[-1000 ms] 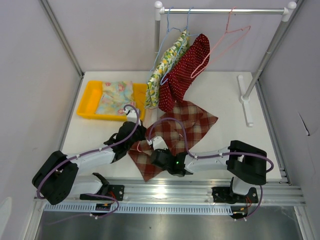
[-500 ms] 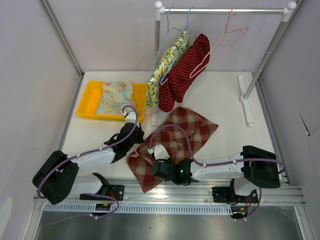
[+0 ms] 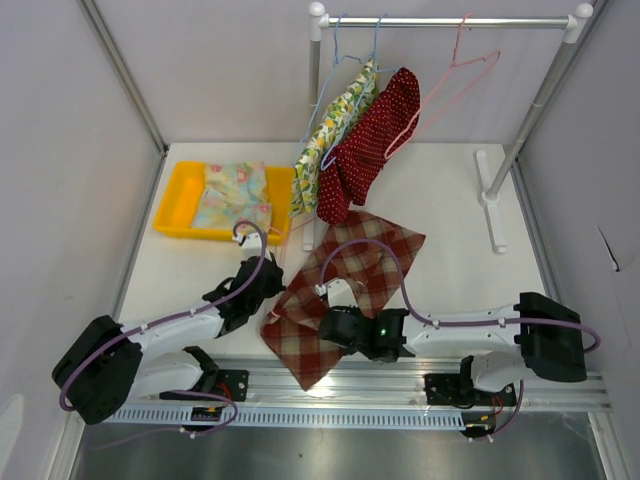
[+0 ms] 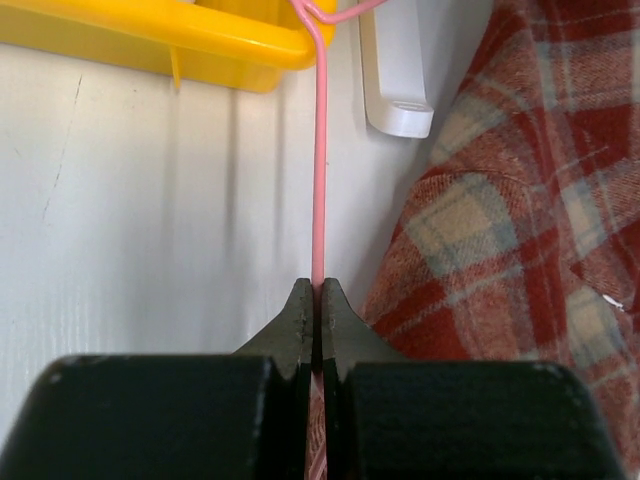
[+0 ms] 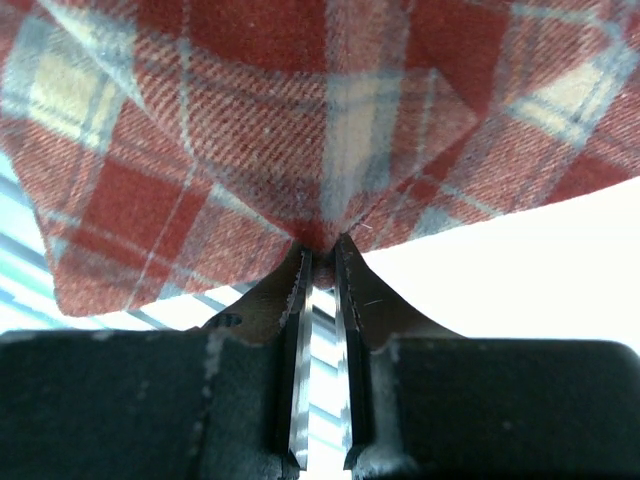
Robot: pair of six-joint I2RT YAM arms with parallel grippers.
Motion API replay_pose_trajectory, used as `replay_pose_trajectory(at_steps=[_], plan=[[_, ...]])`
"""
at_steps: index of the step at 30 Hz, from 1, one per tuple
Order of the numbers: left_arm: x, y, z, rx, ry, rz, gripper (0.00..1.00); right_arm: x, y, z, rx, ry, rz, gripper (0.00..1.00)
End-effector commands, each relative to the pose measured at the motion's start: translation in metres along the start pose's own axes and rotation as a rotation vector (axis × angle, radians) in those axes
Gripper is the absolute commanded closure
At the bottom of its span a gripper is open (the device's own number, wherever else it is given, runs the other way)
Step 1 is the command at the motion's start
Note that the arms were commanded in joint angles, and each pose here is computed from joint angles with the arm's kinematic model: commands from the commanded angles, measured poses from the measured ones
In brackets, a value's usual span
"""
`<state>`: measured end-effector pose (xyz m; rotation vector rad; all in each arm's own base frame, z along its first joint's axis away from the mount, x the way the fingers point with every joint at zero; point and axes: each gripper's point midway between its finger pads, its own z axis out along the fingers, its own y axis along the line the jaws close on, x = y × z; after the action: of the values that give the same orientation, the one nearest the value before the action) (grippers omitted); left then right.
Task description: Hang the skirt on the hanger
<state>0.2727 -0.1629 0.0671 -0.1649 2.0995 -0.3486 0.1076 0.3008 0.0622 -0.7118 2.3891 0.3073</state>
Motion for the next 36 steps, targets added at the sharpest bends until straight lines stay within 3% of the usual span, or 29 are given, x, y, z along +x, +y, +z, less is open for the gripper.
replay_pose_trajectory(at_steps=[1,8,12,14,16,17,18,19,22,27,31,36], plan=[[-0.007,0.015,0.001,-0.094,-0.043,-0.01,1.0,0.007,0.003,-0.015,-0.04,0.028,-0.006,1.0],[-0.013,0.005,-0.003,-0.062,-0.062,-0.002,1.0,0.043,0.078,-0.03,-0.274,0.116,-0.088,1.0],[-0.012,-0.003,-0.005,-0.026,-0.059,0.019,1.0,0.062,0.092,-0.011,-0.283,0.185,-0.11,1.0],[-0.009,-0.004,-0.006,-0.009,-0.055,0.032,1.0,0.054,0.09,-0.005,-0.276,0.185,-0.095,0.96],[-0.01,-0.013,-0.008,0.037,-0.057,0.035,1.0,0.043,0.083,-0.006,-0.274,0.178,-0.066,0.84],[-0.01,-0.014,-0.009,0.052,-0.058,0.042,1.0,0.032,0.074,-0.004,-0.258,0.165,-0.043,0.78],[-0.008,-0.015,-0.01,0.062,-0.057,0.046,1.0,0.024,0.069,-0.006,-0.254,0.146,-0.041,0.59],[-0.008,-0.017,-0.011,0.076,-0.062,0.043,1.0,0.008,0.065,-0.015,-0.264,0.107,-0.022,0.51],[-0.007,-0.018,-0.014,0.093,-0.064,0.044,1.0,-0.036,0.033,-0.032,-0.235,0.014,0.064,0.38],[-0.004,-0.02,-0.016,0.114,-0.059,0.051,1.0,-0.091,-0.077,-0.03,-0.029,-0.101,0.354,0.37],[-0.002,-0.023,-0.019,0.133,-0.058,0.053,1.0,-0.099,-0.154,-0.008,0.087,-0.144,0.561,0.41],[-0.001,-0.023,-0.02,0.135,-0.055,0.059,1.0,-0.112,-0.206,0.014,0.152,-0.191,0.646,0.41]])
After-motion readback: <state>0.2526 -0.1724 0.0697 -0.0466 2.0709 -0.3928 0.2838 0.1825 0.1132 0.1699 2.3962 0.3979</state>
